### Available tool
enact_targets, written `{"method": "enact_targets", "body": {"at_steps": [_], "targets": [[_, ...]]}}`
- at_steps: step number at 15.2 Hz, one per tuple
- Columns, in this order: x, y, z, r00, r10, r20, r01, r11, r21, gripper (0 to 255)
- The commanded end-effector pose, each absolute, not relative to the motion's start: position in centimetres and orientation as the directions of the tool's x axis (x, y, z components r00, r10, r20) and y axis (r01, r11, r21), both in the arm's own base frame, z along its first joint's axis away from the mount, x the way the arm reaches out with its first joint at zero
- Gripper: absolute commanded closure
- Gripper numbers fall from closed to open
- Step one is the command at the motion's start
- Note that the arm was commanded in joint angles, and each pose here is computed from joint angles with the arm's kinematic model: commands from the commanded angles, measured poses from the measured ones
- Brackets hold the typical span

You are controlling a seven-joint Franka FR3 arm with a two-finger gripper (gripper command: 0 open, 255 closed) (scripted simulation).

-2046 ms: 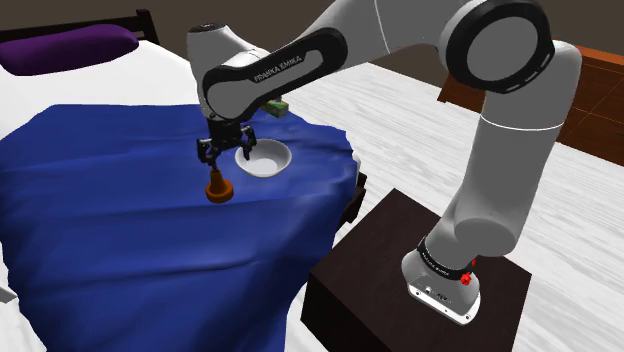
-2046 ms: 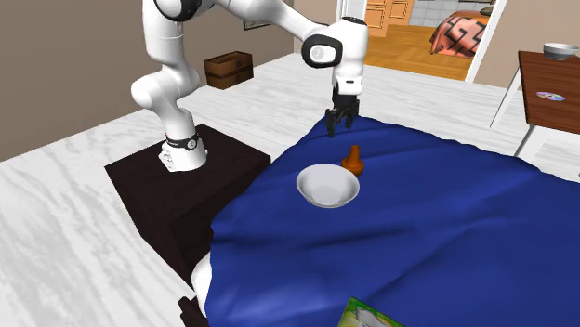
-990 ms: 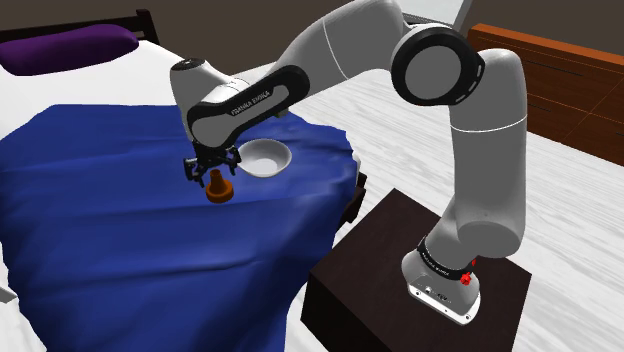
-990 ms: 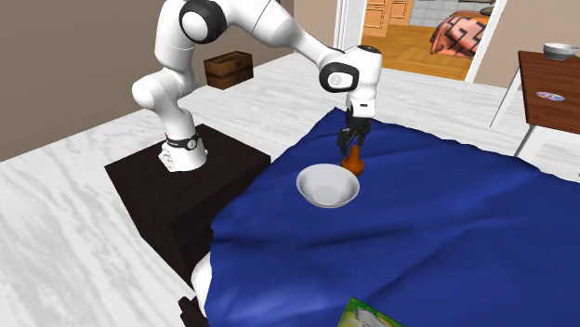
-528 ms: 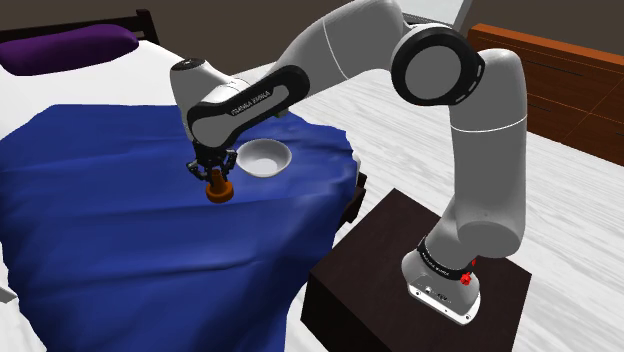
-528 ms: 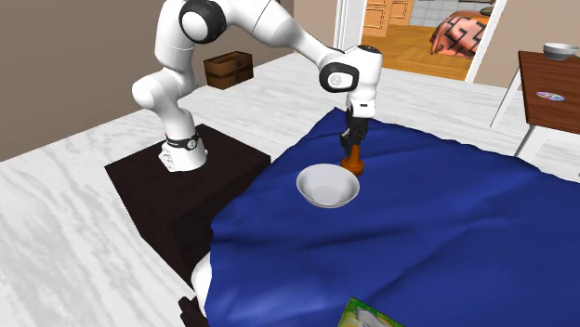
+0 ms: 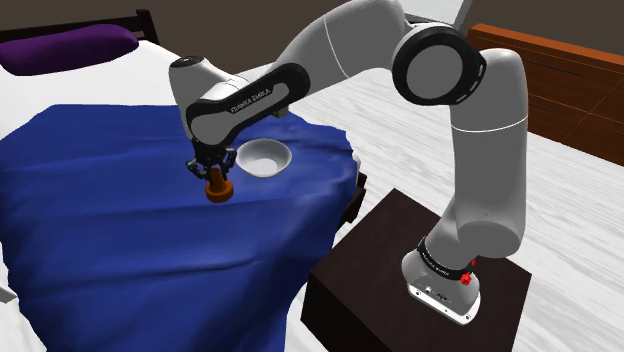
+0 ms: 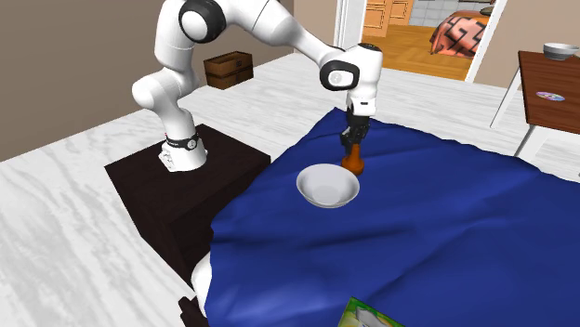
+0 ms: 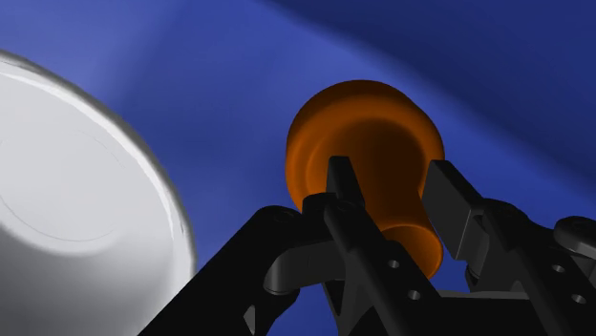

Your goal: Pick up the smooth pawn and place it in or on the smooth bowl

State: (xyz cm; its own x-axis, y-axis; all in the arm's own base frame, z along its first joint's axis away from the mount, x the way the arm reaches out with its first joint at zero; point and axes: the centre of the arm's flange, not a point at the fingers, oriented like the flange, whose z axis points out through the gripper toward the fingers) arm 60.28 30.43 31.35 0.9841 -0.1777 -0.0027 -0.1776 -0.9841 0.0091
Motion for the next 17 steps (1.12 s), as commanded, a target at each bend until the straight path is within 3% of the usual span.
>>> {"method": "enact_targets", "body": {"at_steps": [1,17], "targets": [[60.2,30.4,32.4,0.984,-0.178,-0.002,-0.178,-0.984,0.009,255],[60.2,30.4,40.8,0.984,-0.178,-0.002,-0.178,-0.984,0.009,255]]}}
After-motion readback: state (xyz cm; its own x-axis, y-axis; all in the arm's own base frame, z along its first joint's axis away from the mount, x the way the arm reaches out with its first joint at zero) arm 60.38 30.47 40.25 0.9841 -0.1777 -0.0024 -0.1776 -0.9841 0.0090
